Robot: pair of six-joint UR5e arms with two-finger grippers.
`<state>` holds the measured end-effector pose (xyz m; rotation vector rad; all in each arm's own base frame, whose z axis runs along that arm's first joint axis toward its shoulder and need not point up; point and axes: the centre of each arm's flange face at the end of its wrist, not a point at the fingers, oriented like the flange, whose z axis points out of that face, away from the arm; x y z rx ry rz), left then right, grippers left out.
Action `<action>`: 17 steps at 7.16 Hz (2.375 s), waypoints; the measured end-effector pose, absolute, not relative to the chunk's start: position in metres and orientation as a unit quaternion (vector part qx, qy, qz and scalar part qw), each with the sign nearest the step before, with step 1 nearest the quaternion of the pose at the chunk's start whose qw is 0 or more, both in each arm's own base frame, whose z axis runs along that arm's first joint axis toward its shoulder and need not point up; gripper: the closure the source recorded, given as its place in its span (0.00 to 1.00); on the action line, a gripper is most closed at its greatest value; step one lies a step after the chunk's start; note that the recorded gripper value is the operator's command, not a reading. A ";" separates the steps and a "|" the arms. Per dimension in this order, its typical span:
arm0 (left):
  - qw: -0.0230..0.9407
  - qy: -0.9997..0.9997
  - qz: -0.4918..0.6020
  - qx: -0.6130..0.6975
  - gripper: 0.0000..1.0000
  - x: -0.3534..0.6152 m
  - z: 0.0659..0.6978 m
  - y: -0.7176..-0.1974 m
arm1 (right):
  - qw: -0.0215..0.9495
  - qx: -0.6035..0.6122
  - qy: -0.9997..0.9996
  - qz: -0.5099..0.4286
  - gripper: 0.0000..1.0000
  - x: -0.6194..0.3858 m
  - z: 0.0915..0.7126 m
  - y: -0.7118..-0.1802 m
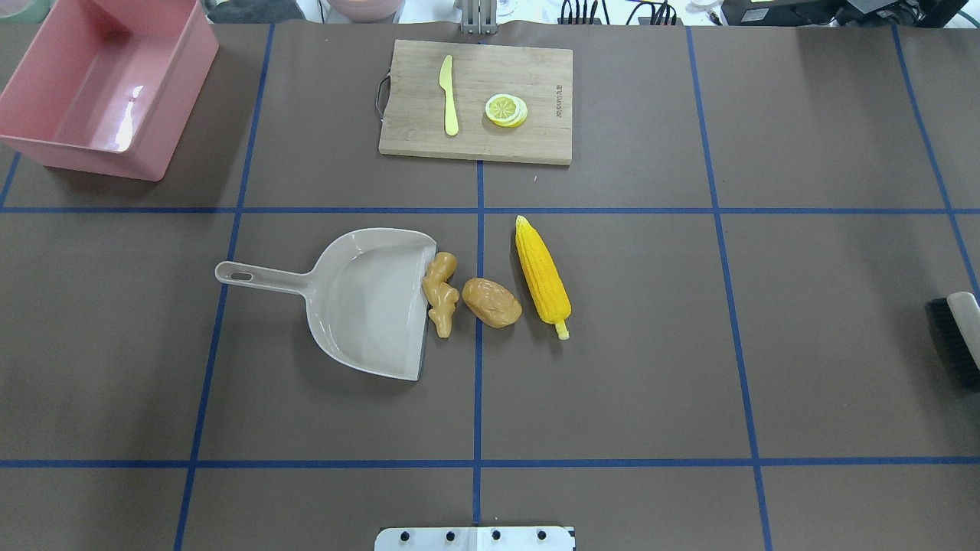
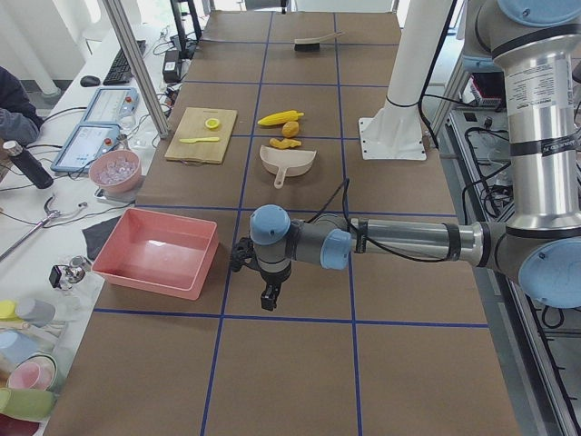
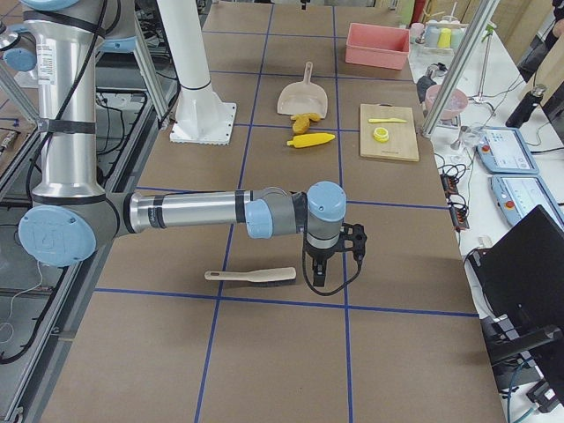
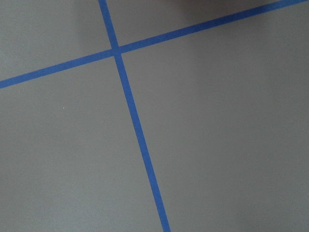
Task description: Sweep and dump trash into bin
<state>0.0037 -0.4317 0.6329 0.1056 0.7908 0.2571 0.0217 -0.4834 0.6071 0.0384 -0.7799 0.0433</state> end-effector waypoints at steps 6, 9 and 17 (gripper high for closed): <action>0.915 0.385 0.114 0.038 0.01 0.001 0.645 -0.423 | 0.925 0.021 -0.378 0.019 0.00 0.023 0.605 -0.476; 0.917 0.386 0.100 0.033 0.01 0.001 0.655 -0.424 | 0.926 0.021 -0.376 0.021 0.00 0.024 0.606 -0.475; 0.909 0.410 0.058 0.043 0.01 -0.033 0.719 -0.388 | 0.927 0.014 -0.374 0.035 0.00 0.036 0.619 -0.465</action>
